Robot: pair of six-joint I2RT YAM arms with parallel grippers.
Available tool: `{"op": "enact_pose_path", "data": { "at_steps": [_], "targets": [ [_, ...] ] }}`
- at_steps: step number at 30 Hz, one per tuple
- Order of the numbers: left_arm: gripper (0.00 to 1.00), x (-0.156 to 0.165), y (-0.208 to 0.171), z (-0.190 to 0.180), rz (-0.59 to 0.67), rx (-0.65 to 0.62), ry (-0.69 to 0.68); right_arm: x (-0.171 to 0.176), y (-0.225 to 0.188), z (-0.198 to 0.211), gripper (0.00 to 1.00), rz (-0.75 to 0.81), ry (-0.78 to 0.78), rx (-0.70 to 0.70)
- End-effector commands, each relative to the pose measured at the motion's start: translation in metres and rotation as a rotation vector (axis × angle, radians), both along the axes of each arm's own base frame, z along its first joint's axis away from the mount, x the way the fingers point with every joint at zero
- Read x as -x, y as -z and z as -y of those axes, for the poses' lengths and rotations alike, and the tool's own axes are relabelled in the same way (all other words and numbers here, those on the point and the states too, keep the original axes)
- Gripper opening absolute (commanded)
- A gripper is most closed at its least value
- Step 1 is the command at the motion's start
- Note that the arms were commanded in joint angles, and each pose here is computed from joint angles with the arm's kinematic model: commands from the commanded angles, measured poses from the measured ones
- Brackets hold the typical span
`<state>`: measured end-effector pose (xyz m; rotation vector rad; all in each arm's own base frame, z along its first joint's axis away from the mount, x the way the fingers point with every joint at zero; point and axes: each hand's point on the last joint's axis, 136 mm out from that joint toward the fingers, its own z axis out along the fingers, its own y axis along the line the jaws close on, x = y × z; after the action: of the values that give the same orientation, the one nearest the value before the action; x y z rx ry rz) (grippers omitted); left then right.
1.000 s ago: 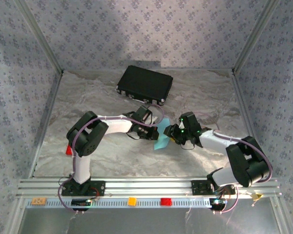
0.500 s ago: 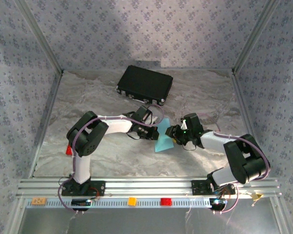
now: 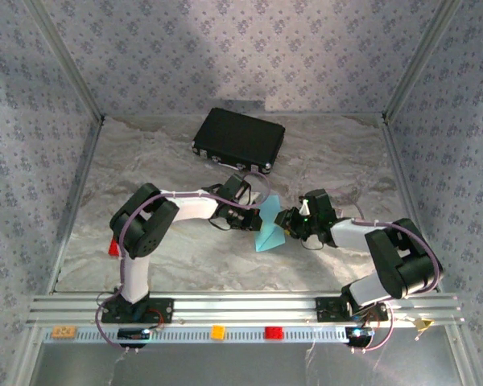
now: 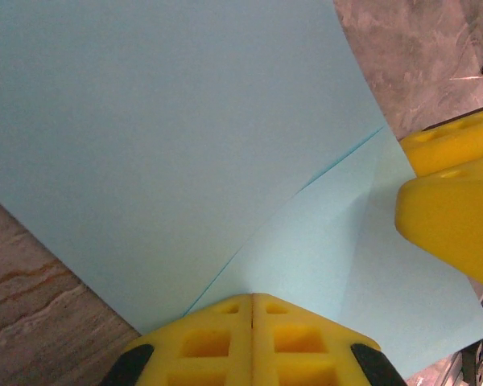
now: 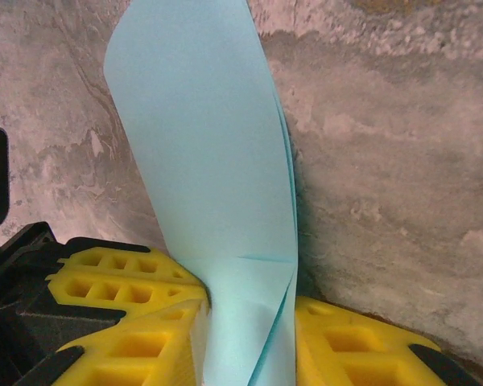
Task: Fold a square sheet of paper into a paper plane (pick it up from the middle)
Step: Turn over the paper at the center of the table.
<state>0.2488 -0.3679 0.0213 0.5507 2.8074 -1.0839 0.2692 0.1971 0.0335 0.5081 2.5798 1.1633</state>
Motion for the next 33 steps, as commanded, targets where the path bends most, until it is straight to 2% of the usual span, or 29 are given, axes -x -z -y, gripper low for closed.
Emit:
{"op": "enact_pose_path", "data": {
  "at_steps": [1,18,24,33],
  "targets": [
    [0.00,0.003,0.013,-0.010,-0.026,-0.036,-0.020,0.000,0.002,0.001,0.31,0.014,-0.004,-0.011],
    [0.00,0.003,0.011,-0.009,-0.021,-0.027,-0.028,-0.002,0.005,0.001,0.25,0.056,-0.031,0.000],
    [0.00,0.001,0.006,-0.008,-0.013,-0.022,-0.030,-0.002,0.006,0.004,0.16,0.054,-0.026,0.001],
    [0.24,-0.006,-0.031,-0.007,0.061,0.028,-0.060,-0.001,-0.012,0.006,0.09,0.108,-0.026,0.010]
  ]
}}
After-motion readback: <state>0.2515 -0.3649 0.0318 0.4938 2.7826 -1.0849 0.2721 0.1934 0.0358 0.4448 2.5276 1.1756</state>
